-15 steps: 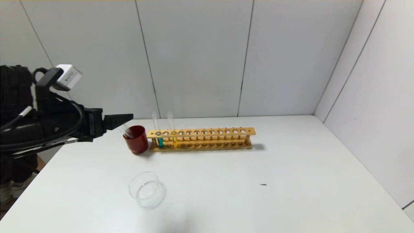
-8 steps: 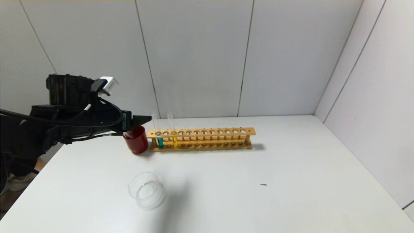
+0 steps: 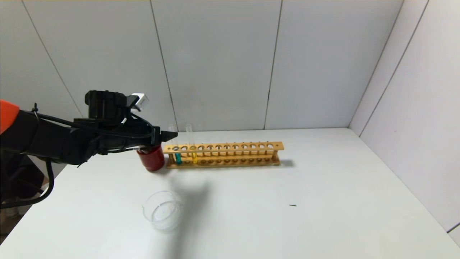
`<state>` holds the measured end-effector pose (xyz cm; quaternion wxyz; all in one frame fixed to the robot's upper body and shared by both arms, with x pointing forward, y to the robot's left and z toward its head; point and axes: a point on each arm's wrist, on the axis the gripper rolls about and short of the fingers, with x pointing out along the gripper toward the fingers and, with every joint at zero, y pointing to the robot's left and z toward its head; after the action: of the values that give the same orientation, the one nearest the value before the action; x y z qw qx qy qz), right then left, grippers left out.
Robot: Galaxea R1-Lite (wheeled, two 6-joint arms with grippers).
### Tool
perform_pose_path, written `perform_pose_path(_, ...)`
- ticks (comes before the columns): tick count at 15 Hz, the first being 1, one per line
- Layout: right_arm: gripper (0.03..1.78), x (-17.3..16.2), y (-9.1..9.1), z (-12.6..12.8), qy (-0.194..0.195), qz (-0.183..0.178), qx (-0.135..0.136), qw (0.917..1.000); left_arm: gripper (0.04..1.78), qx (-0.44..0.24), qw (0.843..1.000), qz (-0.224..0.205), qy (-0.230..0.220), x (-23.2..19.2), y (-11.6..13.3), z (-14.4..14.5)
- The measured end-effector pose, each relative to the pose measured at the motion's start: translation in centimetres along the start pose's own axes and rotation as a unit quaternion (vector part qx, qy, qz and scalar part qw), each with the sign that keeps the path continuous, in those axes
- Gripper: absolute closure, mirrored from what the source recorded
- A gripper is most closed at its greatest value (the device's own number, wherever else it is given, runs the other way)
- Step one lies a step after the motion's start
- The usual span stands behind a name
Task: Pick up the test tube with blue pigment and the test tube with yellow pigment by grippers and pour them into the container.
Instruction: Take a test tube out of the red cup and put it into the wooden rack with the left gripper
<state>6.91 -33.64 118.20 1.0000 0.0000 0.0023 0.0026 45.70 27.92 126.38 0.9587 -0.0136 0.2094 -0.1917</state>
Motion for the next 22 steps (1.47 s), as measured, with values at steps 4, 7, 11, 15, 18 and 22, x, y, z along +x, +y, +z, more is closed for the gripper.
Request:
perform_pose_path(4, 0.06, 0.0, 0.0, 0.0, 0.0, 0.0, 0.0, 1.0, 0.07, 0.002, 1.0, 0.015, -0.001, 2.1, 0.4, 0.1)
perform_pose_path(7, 0.06, 0.0, 0.0, 0.0, 0.0, 0.0, 0.0, 1.0, 0.07, 0.003, 1.0, 0.013, 0.004, 3.4, 0.4, 0.0)
perform_pose_path(11, 0.06, 0.0, 0.0, 0.0, 0.0, 0.0, 0.0, 1.0, 0.07, 0.005, 1.0, 0.007, 0.008, 4.5, 0.1, -0.1)
perform_pose_path(15, 0.06, 0.0, 0.0, 0.0, 0.0, 0.0, -0.001, 1.0, 0.31, 0.005, 1.0, 0.005, 0.011, 5.0, 0.0, -0.5)
perform_pose_path(18, 0.06, 0.0, 0.0, 0.0, 0.0, 0.0, -0.001, 1.0, 0.78, 0.006, 1.0, 0.006, 0.013, 5.3, -0.1, -0.6)
perform_pose_path(22, 0.06, 0.0, 0.0, 0.0, 0.0, 0.0, 0.0, 1.0, 1.44, 0.01, 1.0, 0.004, 0.016, 5.7, -0.8, -0.7)
